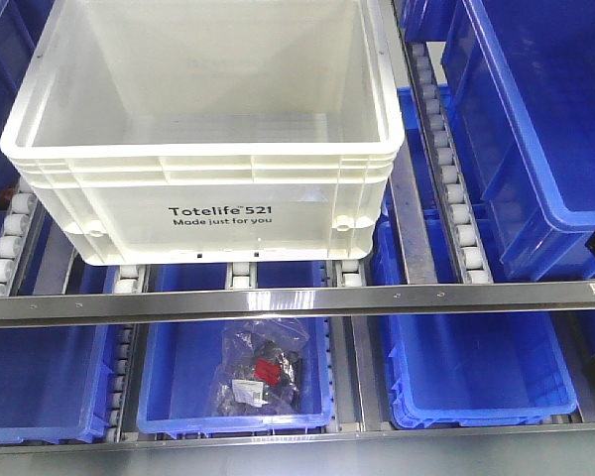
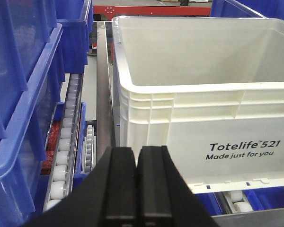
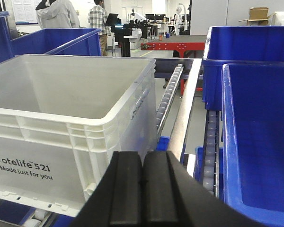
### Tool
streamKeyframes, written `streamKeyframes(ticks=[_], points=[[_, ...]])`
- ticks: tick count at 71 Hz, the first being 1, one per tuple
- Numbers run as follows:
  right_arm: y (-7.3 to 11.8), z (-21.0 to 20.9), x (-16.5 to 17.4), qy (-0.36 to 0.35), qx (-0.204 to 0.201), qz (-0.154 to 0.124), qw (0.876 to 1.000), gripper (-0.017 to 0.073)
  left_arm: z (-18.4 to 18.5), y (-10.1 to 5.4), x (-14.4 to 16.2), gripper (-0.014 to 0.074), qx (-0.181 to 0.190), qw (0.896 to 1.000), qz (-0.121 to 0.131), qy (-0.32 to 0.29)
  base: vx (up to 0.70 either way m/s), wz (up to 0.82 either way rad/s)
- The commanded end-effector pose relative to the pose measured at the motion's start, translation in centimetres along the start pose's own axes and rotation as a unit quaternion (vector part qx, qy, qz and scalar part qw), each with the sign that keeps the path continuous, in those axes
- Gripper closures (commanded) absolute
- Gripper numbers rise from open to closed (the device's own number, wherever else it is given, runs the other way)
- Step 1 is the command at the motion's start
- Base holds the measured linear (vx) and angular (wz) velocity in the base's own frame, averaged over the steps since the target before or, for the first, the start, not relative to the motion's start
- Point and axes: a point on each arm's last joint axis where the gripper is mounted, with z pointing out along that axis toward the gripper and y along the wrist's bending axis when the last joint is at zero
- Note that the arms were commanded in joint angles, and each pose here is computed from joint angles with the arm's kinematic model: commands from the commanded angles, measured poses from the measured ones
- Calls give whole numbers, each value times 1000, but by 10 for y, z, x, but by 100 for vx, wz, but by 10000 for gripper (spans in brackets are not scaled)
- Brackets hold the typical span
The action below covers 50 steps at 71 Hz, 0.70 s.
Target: Place moving items into box and shelve
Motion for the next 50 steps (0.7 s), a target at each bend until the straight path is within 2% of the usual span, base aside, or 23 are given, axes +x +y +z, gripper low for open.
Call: streamKeyframes(ticks=[1,39,44,50], points=[[-3,1,-13,-32,18,-4,999,577,-2,-4,-16,622,17,999,-4,-52,0,0],[-3,1,-13,-28,15,-4,999,574,-2,-4,-16,621,16,999,-4,-50,0,0],[-3,1,-13,-28,15,-4,999,574,-2,-3,-17,621,13,998,22,-53,0,0],[-3,1,-13,-28,15,-4,999,574,-2,-4,-16,621,19,998,32,-51,0,0]])
